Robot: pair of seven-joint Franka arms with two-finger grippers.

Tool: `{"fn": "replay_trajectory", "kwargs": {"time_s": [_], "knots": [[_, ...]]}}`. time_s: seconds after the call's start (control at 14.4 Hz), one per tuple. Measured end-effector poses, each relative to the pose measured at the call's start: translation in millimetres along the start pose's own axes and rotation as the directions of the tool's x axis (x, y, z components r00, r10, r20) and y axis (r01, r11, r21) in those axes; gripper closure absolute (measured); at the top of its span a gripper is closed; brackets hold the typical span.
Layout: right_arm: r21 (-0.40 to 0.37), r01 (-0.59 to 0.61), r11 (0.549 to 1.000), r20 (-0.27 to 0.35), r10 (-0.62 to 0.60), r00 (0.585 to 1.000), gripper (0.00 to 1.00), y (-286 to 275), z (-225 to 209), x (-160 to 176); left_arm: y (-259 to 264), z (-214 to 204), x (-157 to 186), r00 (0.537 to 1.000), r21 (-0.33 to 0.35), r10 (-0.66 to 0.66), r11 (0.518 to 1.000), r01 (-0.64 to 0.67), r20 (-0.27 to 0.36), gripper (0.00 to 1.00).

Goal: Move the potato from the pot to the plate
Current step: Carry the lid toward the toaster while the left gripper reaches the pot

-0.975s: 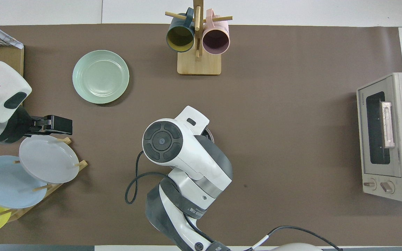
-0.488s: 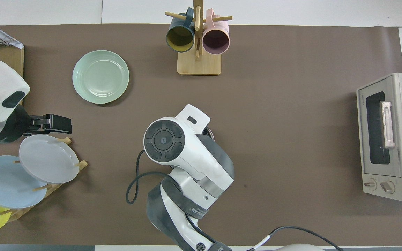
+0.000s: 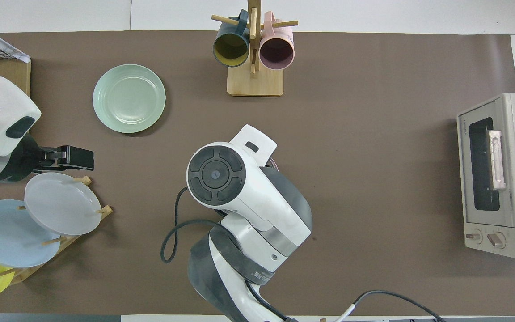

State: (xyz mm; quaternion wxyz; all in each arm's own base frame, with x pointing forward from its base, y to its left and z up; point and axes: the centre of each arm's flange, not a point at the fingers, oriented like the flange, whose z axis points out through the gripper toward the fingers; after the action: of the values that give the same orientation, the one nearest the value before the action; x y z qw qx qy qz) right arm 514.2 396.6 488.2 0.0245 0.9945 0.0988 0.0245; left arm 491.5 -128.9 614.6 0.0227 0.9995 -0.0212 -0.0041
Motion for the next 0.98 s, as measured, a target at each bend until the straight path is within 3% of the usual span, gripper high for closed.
{"fn": "replay_trajectory", "kwargs": {"time_s": [0.49, 0.7, 0.98], "knots": [[-0.011, 0.118, 0.993, 0.074, -0.117, 0.99, 0.34, 195.0, 19.0, 48.5, 100.0, 47.8, -22.5, 0.999, -0.015, -0.037, 0.999, 0.037, -0.007, 0.0], [0.0, 0.147, 0.989, 0.113, -0.146, 0.983, 0.34, 263.7, 42.0, 47.1, 163.5, 96.1, -35.5, 0.995, -0.026, -0.096, 0.995, 0.096, -0.011, 0.0], [0.004, 0.153, 0.988, 0.07, -0.153, 0.986, 0.34, 313.1, 87.9, 25.9, 223.7, 174.3, -36.2, 0.989, -0.014, -0.149, 0.989, 0.15, 0.024, 0.0]]}}
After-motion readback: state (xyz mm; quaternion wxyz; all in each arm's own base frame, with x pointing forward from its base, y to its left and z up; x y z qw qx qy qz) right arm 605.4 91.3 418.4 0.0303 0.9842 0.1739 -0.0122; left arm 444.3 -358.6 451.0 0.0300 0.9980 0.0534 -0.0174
